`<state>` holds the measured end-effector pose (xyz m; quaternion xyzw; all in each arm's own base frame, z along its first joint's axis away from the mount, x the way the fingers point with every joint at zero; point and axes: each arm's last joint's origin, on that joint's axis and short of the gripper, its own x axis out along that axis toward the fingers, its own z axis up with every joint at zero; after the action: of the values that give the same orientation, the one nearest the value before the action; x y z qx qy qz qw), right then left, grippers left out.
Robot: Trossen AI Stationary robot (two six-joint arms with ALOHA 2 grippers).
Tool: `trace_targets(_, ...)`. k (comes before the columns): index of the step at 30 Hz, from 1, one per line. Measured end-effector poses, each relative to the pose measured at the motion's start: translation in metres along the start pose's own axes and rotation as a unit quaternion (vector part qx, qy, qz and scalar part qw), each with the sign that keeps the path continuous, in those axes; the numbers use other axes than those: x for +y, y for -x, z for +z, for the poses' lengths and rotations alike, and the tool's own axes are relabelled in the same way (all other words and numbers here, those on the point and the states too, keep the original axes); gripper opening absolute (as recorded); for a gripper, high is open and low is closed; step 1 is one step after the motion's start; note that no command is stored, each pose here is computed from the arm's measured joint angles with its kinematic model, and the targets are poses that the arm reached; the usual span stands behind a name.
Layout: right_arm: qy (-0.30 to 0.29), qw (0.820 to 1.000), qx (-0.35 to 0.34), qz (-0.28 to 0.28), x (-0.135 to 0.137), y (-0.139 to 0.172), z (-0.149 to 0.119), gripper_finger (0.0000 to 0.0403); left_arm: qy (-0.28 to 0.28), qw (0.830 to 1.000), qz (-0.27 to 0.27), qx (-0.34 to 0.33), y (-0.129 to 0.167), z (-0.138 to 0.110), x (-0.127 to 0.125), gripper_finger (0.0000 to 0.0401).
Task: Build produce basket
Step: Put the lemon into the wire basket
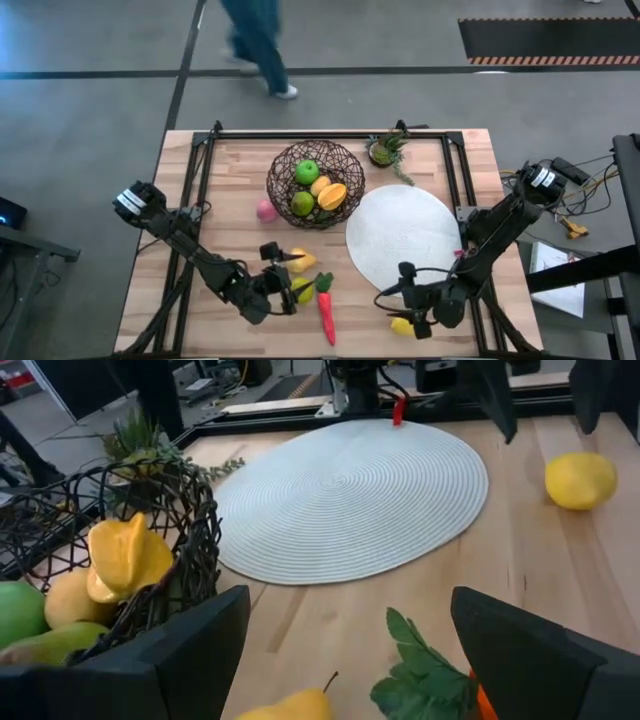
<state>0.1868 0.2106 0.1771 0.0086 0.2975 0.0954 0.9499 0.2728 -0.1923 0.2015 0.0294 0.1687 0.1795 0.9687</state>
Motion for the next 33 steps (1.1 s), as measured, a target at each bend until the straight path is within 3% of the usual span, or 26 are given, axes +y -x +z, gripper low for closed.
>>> trace_targets(7,-0.033,0.992,0.120,0.012,0.014,0.014,-0.004,0.0224,-0.012,1.000,0.000,0.000,0.000,0.000,0.000,0.0328)
trace_targets(15,-0.074,0.986,0.149,0.030,0.032,0.018,-0.014,0.0256,-0.006,1.000,0.000,-0.001,0.000,0.000,0.000,0.0328)
trace_targets(22,-0.033,0.985,0.166,0.025,0.039,0.009,-0.028,0.0294,0.010,1.000,-0.002,-0.003,0.000,0.001,0.000,0.0328)
trace_targets(33,0.030,0.976,0.213,0.026,0.052,-0.021,-0.053,0.0276,0.016,1.000,-0.003,-0.006,0.000,0.001,-0.001,0.0328)
